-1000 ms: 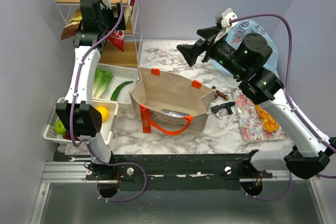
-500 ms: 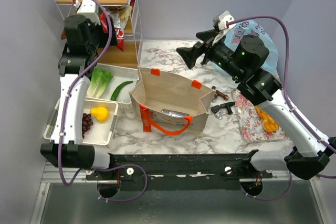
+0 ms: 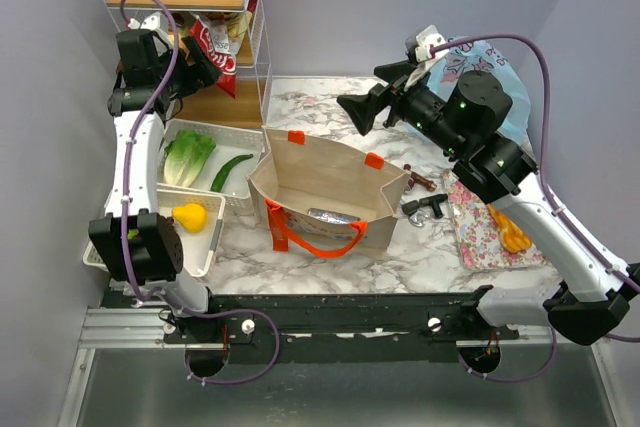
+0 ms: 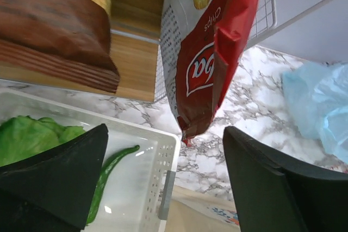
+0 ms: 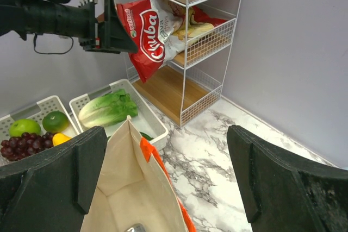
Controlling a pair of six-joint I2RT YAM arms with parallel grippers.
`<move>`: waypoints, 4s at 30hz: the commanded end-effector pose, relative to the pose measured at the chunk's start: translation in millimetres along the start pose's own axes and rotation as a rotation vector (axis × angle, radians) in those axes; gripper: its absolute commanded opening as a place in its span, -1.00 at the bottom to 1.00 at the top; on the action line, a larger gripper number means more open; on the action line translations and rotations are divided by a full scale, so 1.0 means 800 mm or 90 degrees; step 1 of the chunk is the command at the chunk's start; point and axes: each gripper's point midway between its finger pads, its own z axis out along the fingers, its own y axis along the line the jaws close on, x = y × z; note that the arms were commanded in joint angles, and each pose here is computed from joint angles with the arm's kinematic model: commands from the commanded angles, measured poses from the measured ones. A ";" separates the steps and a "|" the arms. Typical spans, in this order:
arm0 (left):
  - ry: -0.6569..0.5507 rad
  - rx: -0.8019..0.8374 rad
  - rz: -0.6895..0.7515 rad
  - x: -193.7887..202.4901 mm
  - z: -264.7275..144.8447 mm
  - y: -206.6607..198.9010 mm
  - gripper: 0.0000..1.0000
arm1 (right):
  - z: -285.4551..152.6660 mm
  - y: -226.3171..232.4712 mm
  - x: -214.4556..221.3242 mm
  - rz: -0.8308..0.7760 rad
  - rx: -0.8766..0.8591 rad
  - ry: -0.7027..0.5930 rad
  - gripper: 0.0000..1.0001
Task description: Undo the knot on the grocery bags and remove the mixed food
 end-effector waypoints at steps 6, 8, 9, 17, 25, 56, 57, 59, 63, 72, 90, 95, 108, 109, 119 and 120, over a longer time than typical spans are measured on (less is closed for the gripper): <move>-0.023 0.142 -0.083 -0.013 0.004 -0.034 0.91 | -0.014 -0.007 0.003 -0.011 0.015 0.004 1.00; -0.041 0.173 -0.133 -0.019 0.009 -0.030 0.58 | -0.012 -0.007 0.004 -0.011 0.015 0.004 1.00; -0.040 0.180 -0.177 -0.021 0.013 -0.025 0.38 | -0.011 -0.006 0.005 -0.011 0.013 0.004 0.99; 0.011 0.165 -0.391 0.006 0.033 0.005 -1.00 | -0.011 -0.011 0.006 -0.017 0.024 0.009 1.00; 0.007 0.190 -0.424 -0.007 0.054 0.005 -1.00 | 0.001 -0.007 0.011 -0.014 0.010 0.017 0.99; 0.024 0.179 -0.313 0.034 -0.079 0.005 0.97 | -0.001 -0.012 0.180 -0.068 -0.015 0.328 1.00; 0.033 0.174 -0.278 0.040 -0.088 0.002 0.97 | -0.004 -0.010 0.191 -0.069 -0.024 0.356 1.00; 0.034 0.170 -0.179 0.052 -0.108 -0.003 0.97 | -0.009 -0.006 0.212 -0.074 -0.044 0.395 1.00; 0.003 0.235 0.088 0.079 -0.156 -0.037 0.97 | -0.020 -0.007 0.242 -0.095 -0.059 0.441 1.00; 0.009 0.543 0.615 0.221 -0.257 -0.152 0.97 | -0.041 -0.005 0.299 -0.115 -0.087 0.524 -0.10; 0.234 0.647 1.043 0.451 -0.240 -0.100 0.59 | -0.049 0.059 0.177 -0.086 -0.227 0.240 -0.99; 0.208 0.610 1.036 0.443 -0.224 -0.119 0.56 | -0.055 0.065 0.192 -0.049 -0.236 0.279 -0.99; 0.108 0.720 1.001 0.401 -0.250 -0.262 0.32 | -0.031 0.047 0.202 -0.018 -0.170 0.299 -0.99; 0.140 0.703 1.009 0.411 -0.236 -0.259 0.26 | -0.030 0.048 0.201 -0.015 -0.170 0.297 -0.99; 0.222 0.602 1.103 0.491 -0.133 -0.211 0.12 | -0.046 0.066 0.173 -0.023 -0.224 0.250 -0.99; 0.235 0.589 1.087 0.494 -0.122 -0.209 0.12 | -0.050 0.069 0.173 -0.026 -0.234 0.246 -0.99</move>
